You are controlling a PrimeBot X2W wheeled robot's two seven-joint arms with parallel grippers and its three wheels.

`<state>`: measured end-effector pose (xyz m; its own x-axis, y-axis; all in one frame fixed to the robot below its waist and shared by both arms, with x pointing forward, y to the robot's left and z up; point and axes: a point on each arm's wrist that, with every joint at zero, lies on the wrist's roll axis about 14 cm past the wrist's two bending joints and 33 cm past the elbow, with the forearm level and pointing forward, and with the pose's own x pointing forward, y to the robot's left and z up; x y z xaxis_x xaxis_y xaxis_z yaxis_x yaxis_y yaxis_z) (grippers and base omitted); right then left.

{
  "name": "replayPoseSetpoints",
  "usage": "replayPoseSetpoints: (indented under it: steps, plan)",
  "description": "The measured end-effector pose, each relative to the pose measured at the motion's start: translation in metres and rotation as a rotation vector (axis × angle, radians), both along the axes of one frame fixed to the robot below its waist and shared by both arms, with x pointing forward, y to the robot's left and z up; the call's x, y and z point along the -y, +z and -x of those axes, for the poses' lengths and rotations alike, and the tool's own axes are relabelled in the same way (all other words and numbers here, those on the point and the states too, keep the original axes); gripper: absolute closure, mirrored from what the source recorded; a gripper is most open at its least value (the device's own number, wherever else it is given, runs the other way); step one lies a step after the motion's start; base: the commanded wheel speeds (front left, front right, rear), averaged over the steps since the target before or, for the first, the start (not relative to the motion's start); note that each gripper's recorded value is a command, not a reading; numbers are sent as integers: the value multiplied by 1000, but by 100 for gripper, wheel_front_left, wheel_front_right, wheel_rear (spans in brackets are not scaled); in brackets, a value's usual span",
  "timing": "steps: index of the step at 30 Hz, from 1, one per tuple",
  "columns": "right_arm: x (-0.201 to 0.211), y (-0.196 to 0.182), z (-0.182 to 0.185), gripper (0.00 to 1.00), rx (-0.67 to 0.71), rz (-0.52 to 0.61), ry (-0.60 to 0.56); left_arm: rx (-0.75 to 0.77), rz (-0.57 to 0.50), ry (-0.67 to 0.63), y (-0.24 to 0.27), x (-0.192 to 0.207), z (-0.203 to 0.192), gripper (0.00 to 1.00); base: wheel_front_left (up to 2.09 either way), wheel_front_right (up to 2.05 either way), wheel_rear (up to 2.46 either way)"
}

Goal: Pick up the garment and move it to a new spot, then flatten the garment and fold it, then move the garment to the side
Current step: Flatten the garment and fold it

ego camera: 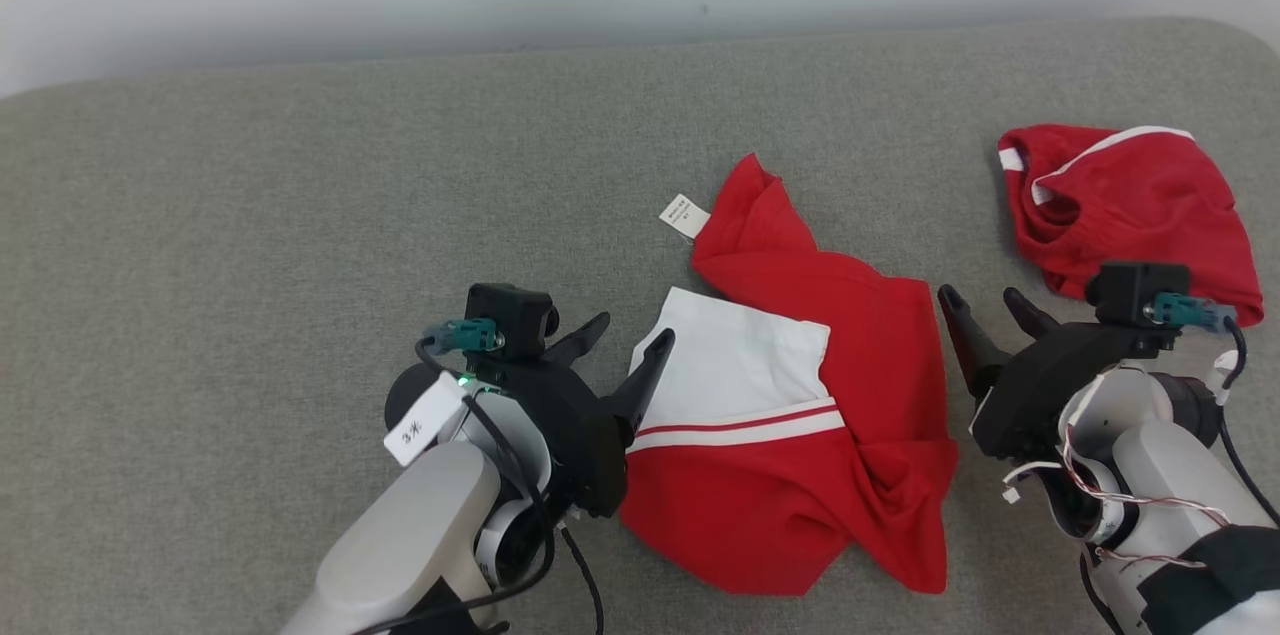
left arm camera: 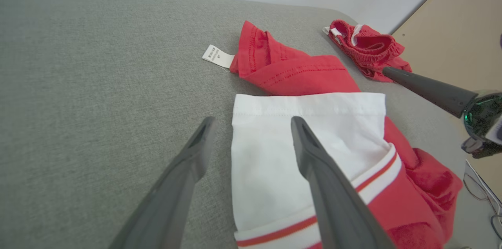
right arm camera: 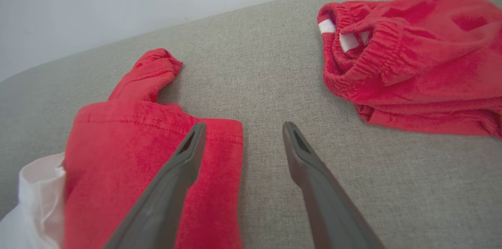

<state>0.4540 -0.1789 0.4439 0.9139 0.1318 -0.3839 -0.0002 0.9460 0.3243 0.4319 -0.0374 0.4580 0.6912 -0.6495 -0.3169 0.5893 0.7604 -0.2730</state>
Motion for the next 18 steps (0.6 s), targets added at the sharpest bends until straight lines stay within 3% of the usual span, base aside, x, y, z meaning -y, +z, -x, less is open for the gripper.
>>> replayPoseSetpoints:
  steps: [16, 17, 18]
  plan:
    - [-20, -55, -7, 0, -180, -23, 22, -182, -70, -67, -45, 10, -6, 0, 0, 0, 0]
    - [-22, -57, -6, 7, -186, -24, 29, -203, -60, -65, -47, 11, -5, 71, 0, 0, 0]
    - [-22, -58, -7, 66, -190, -24, 30, -212, -57, -65, -49, 11, -4, 100, 0, 0, 0]
